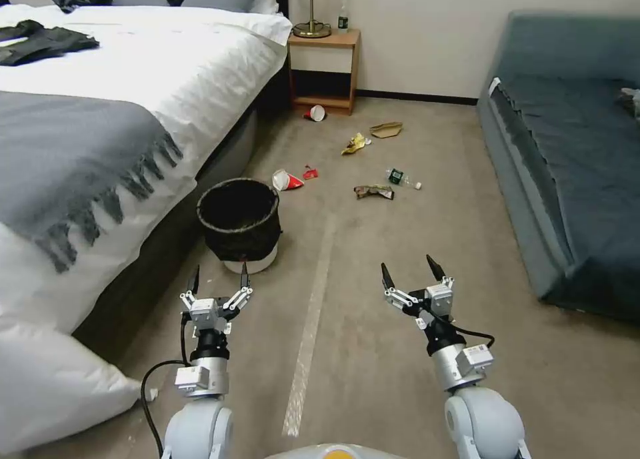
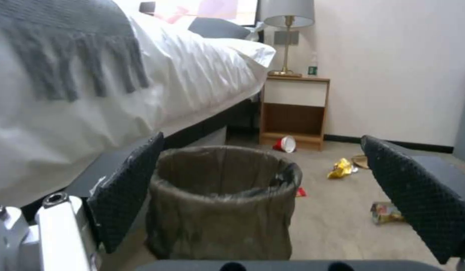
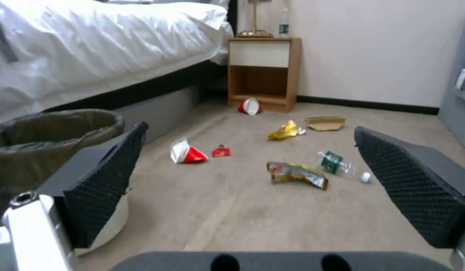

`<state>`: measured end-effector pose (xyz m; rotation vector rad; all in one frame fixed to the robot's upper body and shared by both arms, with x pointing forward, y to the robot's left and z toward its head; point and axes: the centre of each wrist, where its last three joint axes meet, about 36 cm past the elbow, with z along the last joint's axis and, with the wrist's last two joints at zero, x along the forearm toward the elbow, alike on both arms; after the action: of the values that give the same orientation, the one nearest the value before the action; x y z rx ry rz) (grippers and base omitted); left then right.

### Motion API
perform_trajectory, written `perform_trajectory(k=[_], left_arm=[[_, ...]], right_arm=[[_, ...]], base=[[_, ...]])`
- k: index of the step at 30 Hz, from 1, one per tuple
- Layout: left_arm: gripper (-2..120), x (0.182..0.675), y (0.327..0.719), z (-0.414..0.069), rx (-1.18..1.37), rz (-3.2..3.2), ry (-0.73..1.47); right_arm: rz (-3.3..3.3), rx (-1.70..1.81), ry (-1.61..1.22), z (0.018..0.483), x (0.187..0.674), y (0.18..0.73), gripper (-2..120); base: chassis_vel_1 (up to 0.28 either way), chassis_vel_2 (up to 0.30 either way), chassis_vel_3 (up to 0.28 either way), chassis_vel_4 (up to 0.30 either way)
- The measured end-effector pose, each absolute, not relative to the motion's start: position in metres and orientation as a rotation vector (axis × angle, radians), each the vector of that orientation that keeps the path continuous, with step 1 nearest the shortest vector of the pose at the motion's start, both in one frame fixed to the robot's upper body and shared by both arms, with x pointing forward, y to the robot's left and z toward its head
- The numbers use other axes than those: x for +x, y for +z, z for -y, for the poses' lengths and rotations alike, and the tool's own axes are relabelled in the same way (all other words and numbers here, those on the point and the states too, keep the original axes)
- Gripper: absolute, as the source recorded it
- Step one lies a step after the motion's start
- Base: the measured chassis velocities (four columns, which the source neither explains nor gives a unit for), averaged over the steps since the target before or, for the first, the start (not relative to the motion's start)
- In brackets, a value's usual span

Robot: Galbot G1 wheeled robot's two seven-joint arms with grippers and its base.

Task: Pick up the trash can from the floor.

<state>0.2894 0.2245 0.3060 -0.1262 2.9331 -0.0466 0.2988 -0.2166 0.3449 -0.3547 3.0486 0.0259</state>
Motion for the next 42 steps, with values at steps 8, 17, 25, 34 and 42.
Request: perform_trajectory(k=[8,17,25,34,42], left_arm=[[97,0.291,0.305,-0.225,-0.129,-2.933,-0.047],[97,0.29,0.307,-0.223,-0.168,-2.944,-0.056],[100,0.293,0.332,-0.202,-0.342,-2.976,-0.202],[100,0.309,0.382,-0.18,-0.765,-3.059,-0.542],[100,0.322,0.394,-0.201,-1.019,-3.089,-0.817]], right_arm=[[-3.052,-0.358,0.031,0.216,0.297,0.344,100],[-3.03,-0.371,0.027,0.217,0.298,0.343,100],[-3.019,-0.375,0.022,0.218,0.3,0.337,100],[-3.028,-0.374,0.019,0.221,0.3,0.326,100],[-3.029,-0.379,0.033,0.224,0.3,0.32,100]], base=[[-0.189,0.184,0.186,-0.189],[-0.187,0.181,0.182,-0.187],[-0.121,0.141,0.123,-0.135],[0.0,0.0,0.0,0.0],[0.0,0.0,0.0,0.0]])
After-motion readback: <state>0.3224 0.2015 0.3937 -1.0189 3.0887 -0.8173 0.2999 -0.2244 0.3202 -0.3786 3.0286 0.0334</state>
